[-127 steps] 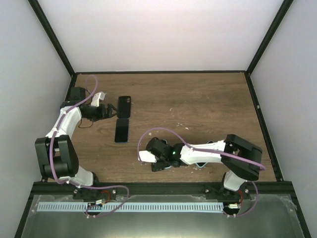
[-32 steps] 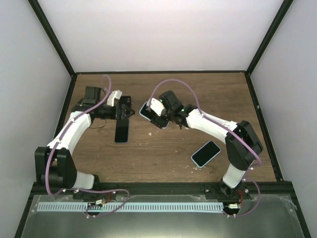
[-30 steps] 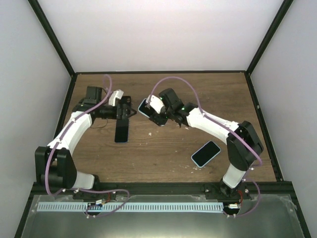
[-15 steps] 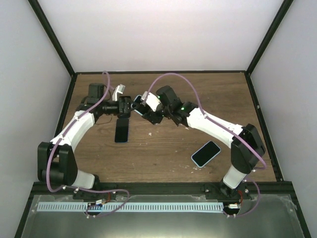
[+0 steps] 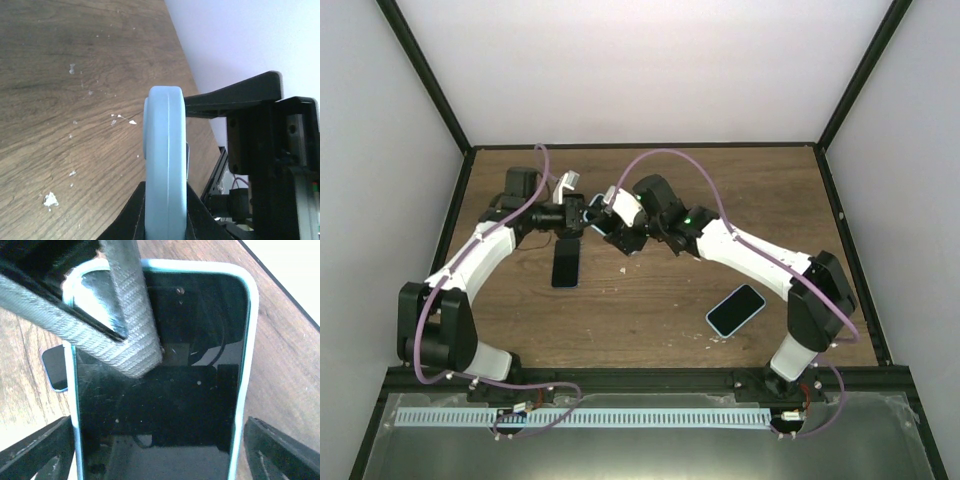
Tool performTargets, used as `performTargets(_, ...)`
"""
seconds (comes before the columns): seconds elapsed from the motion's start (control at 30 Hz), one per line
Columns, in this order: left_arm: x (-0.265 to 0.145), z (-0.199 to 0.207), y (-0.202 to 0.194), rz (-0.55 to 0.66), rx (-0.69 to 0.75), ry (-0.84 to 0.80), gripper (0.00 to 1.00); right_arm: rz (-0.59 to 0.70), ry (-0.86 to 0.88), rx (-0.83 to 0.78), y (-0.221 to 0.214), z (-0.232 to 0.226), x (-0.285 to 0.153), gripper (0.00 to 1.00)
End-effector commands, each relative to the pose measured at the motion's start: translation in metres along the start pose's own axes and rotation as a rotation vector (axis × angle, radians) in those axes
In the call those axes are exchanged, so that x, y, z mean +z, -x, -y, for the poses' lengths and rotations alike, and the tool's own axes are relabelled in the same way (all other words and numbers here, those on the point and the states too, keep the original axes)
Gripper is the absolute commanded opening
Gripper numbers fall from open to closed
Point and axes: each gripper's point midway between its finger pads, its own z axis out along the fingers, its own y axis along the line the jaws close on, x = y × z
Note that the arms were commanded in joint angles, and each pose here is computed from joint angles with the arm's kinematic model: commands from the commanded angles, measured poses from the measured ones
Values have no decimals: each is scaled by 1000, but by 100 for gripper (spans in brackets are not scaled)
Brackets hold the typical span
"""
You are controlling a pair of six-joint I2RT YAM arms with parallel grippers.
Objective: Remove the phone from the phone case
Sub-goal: Adjust the phone.
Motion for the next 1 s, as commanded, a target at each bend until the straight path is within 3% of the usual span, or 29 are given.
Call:
performTargets(0.0, -2, 4, 3, -13, 40, 5, 4, 76, 39, -16, 24, -3, -27, 95)
performTargets(0.07, -3, 8, 1, -29, 69, 2, 0, 83, 108, -14, 20, -11, -35, 100)
performTargets(0.3, -12, 30, -13, -86, 207, -71, 0, 97, 306, -4, 9, -26, -66, 100)
performTargets(0.53, -17, 64, -48, -143, 363, -212, 0, 85, 440, 17, -3, -26, -96, 95)
performTargets(0.8, -6, 100, -107, -283, 596, -335, 0, 79, 493, -12, -9, -36, -105, 75)
performTargets(0.97, 2, 105, -130, -345, 703, -315, 0, 81, 552, -21, -12, -47, -112, 58)
